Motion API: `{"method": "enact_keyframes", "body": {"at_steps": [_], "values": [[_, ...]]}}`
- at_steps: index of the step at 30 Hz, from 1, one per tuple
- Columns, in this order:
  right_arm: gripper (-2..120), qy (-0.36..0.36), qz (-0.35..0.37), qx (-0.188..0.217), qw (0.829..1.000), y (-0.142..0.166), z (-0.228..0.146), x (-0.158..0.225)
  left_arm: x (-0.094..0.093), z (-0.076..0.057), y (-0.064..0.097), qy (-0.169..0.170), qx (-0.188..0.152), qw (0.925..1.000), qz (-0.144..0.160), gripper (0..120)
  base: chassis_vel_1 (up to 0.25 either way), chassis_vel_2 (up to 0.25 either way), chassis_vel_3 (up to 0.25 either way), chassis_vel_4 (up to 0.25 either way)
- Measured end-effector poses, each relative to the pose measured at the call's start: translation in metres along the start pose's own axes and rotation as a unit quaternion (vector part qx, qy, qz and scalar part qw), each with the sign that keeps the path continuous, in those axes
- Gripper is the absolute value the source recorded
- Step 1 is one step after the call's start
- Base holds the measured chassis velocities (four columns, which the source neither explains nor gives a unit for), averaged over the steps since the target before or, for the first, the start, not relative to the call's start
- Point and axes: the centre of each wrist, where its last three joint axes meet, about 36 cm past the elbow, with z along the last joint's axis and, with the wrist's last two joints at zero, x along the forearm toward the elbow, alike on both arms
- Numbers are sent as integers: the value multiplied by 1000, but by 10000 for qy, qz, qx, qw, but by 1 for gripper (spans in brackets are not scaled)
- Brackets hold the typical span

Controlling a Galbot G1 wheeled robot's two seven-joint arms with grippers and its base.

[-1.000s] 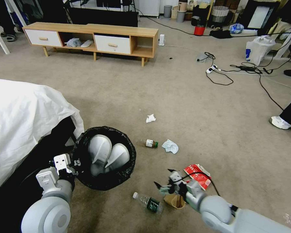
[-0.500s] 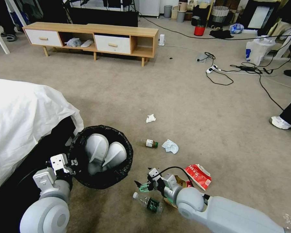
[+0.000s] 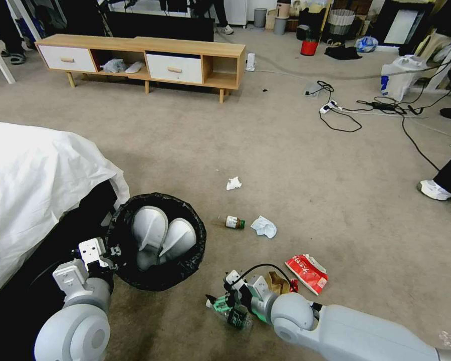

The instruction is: Pick up the trash bin, then pick up the garbage from the floor and place it into the trash bin.

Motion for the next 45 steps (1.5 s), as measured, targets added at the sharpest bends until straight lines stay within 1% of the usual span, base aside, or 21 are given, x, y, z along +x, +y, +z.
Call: {"method": "enact_keyframes", "body": {"at_steps": [3,5,11,17,34,45], "values": [[100,183,-30,35,9998,0,3,4,0,0,0,-13,-7,10000,-10,2,0,0,0,0],[100,457,-27,99,9989,-3,6,9,0,1,0,-20,-13,10000,-14,2,0,0,0,0],[100,752,43,222,9969,-8,7,16,0,4,-1,-26,-16,10000,-37,2,0,0,0,0],[100,944,7,302,9951,-10,3,14,0,6,1,-47,-30,9999,-85,2,0,0,0,0],[100,1182,-220,375,9920,5,3,-2,4,10,3,-83,-8,9998,-153,2,0,0,0,0],[100,1324,-221,300,9905,11,15,-13,5,10,5,-134,-30,9997,-176,2,0,0,0,0]]}}
